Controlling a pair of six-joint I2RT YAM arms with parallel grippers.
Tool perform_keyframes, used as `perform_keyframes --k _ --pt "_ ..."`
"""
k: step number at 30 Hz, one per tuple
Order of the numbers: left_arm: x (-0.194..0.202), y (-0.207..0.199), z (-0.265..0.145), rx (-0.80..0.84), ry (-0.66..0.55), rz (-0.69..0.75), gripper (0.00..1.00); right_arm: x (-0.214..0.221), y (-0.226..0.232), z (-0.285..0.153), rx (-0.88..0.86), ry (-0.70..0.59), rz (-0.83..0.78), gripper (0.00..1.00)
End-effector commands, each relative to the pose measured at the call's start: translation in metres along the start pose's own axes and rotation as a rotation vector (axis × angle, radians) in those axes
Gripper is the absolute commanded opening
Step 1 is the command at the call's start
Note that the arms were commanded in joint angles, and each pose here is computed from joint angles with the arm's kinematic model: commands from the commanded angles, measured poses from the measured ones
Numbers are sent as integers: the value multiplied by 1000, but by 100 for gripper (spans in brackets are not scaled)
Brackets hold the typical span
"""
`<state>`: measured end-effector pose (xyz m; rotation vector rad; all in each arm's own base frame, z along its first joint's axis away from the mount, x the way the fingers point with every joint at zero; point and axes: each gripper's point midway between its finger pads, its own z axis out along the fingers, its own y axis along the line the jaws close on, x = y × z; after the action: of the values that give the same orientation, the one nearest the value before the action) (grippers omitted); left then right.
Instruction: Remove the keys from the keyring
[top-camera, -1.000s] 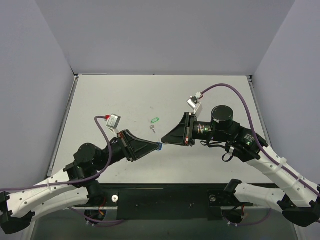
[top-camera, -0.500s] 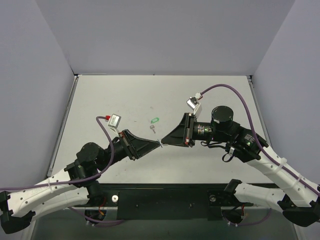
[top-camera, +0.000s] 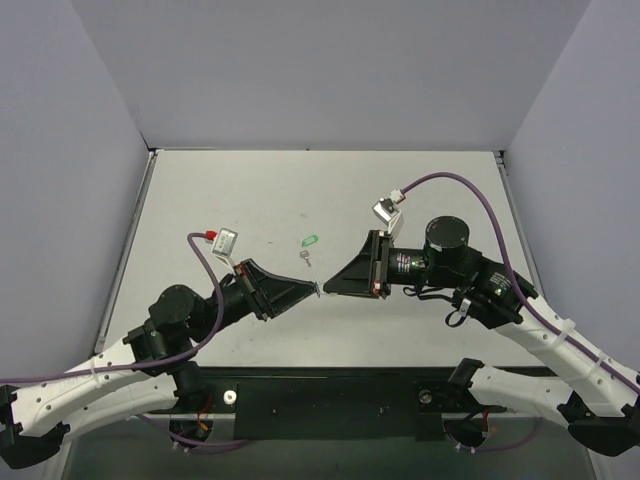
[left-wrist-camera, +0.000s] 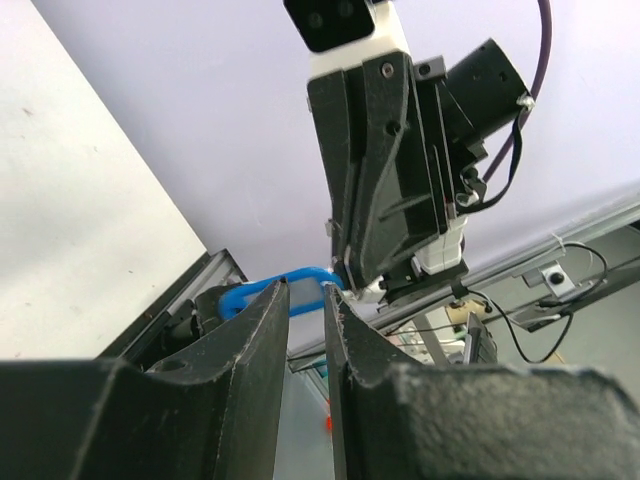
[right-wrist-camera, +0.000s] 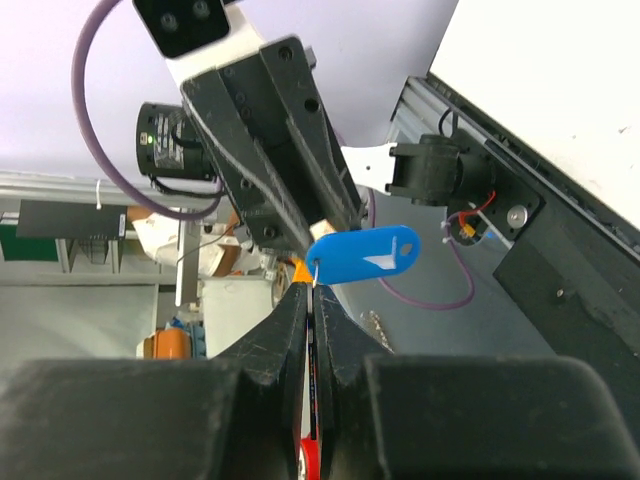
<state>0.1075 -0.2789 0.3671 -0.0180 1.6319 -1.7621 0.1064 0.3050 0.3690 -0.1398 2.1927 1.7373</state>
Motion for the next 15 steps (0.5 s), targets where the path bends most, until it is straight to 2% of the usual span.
perform_keyframes --k 1,10,15 --pt "-21 -10 -4 -17 -64 57 31 15 25 -11 -119 58 -25 0" --pt "-27 -20 -4 -4 -55 76 31 23 17 -11 -116 82 -31 0" --pt "-22 -35 -6 16 4 80 31 25 9 -9 -83 90 -50 0"
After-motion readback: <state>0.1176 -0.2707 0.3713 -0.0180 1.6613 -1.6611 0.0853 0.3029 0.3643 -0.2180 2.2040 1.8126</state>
